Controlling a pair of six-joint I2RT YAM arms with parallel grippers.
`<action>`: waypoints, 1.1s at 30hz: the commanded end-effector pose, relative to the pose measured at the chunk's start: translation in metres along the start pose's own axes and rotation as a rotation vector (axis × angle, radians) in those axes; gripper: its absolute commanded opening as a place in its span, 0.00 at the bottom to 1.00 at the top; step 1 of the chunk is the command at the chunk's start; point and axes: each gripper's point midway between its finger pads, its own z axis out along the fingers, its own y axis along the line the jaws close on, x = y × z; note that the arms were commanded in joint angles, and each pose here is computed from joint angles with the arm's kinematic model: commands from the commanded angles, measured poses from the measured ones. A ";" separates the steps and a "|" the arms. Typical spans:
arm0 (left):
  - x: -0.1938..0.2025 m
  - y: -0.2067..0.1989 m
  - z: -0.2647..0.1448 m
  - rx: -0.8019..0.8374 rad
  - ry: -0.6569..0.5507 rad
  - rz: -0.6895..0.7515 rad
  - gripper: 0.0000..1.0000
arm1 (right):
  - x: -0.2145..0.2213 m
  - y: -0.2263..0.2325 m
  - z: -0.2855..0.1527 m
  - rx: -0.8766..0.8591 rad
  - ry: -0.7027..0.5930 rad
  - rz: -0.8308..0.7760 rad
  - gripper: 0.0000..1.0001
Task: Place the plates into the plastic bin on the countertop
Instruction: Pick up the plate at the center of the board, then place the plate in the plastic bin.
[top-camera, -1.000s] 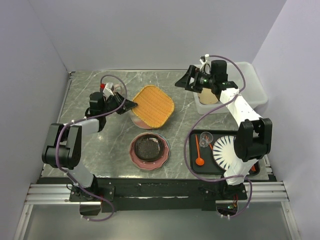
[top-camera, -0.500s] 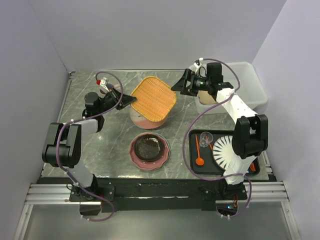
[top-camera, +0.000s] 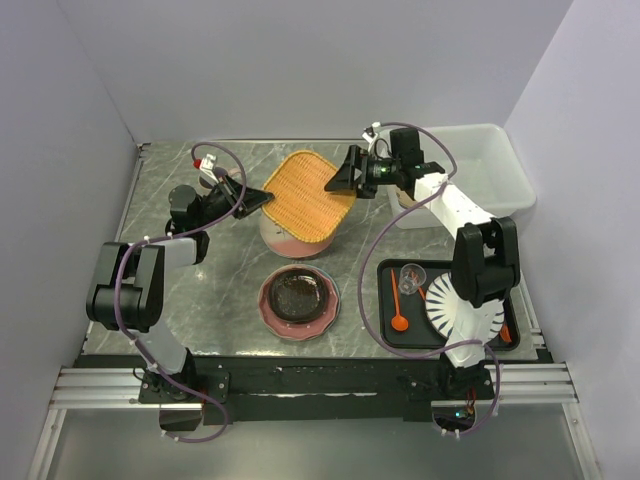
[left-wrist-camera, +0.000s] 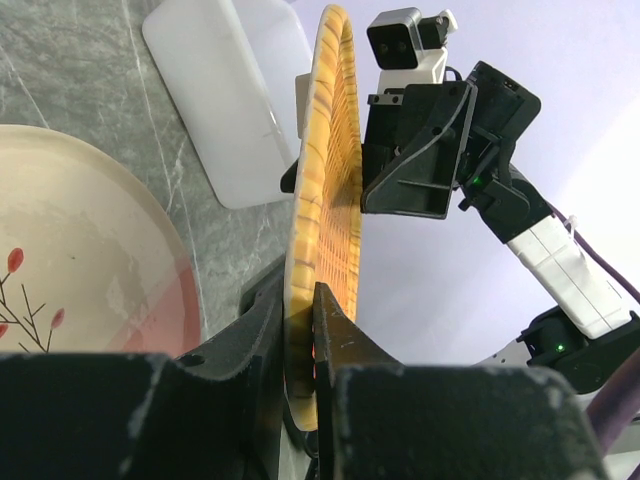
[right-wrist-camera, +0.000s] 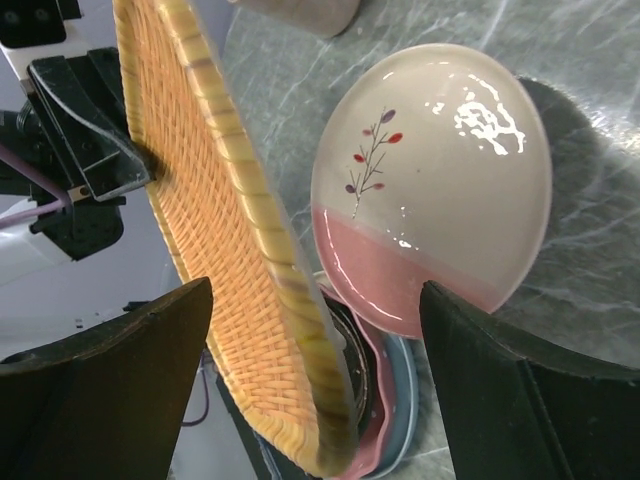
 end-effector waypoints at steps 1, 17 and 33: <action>-0.009 -0.030 -0.001 0.093 -0.015 0.085 0.01 | -0.008 0.021 0.001 -0.052 0.004 -0.061 0.84; -0.005 -0.026 -0.005 0.055 -0.019 0.105 0.01 | 0.001 0.022 0.008 -0.075 0.040 -0.036 0.13; -0.006 -0.010 -0.006 -0.037 -0.020 0.135 0.10 | 0.000 0.024 0.007 -0.066 0.032 -0.045 0.00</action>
